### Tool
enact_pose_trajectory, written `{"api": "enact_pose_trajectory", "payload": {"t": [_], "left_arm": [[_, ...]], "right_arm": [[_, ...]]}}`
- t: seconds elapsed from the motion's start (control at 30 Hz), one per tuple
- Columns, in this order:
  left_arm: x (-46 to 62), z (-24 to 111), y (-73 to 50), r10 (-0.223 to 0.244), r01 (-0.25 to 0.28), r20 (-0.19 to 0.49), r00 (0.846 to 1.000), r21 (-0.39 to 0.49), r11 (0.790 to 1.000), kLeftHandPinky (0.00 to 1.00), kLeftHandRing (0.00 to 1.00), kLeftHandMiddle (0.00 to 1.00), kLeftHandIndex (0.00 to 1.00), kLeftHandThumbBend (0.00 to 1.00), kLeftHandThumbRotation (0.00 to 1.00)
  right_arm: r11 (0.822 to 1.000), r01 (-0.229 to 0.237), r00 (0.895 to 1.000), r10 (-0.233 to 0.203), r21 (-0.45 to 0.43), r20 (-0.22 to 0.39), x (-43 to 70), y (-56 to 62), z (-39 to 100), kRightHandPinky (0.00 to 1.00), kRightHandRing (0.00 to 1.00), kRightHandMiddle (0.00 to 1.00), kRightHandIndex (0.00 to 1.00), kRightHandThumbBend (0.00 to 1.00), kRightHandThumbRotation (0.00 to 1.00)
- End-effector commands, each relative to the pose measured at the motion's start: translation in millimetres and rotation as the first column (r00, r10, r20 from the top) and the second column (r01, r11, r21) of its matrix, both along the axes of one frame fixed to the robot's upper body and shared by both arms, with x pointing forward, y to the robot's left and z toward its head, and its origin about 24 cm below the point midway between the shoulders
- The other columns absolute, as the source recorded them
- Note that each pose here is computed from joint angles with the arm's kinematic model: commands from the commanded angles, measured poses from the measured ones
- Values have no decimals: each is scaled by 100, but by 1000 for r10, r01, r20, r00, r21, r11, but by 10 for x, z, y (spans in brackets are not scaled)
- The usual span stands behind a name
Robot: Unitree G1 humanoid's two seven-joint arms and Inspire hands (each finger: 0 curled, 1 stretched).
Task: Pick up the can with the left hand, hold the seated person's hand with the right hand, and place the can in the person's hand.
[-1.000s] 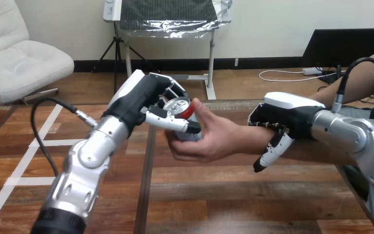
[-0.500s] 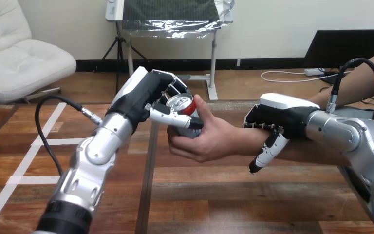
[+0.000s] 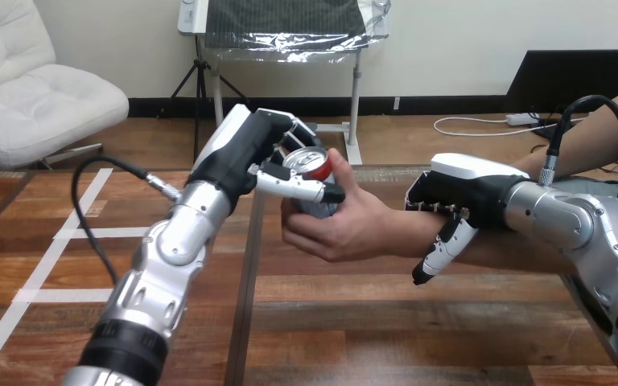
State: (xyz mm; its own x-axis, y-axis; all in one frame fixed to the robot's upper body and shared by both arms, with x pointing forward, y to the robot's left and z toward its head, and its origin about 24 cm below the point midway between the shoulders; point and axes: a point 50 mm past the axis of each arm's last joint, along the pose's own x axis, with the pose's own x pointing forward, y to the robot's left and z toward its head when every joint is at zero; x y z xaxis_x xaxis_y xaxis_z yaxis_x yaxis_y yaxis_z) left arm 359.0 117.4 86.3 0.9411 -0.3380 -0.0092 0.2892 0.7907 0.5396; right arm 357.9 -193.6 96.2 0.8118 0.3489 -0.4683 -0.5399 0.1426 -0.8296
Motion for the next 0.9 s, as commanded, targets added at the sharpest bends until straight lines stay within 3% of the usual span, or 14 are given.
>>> {"api": "enact_pose_trajectory", "payload": {"t": [0.0, 0.4, 0.6, 0.87], "left_arm": [[42, 241, -484, -134, 138, 86, 987, -38, 990, 32, 35, 41, 42, 76, 0], [25, 234, -535, -152, 155, 64, 986, -46, 987, 34, 39, 43, 43, 76, 0], [-6, 223, -519, -171, 173, 34, 985, -44, 984, 40, 46, 51, 50, 79, 3], [-68, 196, -459, -176, 177, 24, 984, -64, 982, 53, 64, 67, 67, 86, 29]], "right_arm": [[998, -4, 1000, 5, 56, -10, -34, 62, -59, 37, 43, 48, 48, 81, 9], [998, 0, 1000, 1, 65, -13, -66, 40, -65, 36, 43, 48, 48, 81, 9], [998, -1, 1000, 3, 70, -20, -97, 12, -53, 38, 45, 51, 51, 81, 13], [997, -15, 999, 18, 71, -39, -149, -32, -32, 48, 55, 61, 64, 81, 30]]}}
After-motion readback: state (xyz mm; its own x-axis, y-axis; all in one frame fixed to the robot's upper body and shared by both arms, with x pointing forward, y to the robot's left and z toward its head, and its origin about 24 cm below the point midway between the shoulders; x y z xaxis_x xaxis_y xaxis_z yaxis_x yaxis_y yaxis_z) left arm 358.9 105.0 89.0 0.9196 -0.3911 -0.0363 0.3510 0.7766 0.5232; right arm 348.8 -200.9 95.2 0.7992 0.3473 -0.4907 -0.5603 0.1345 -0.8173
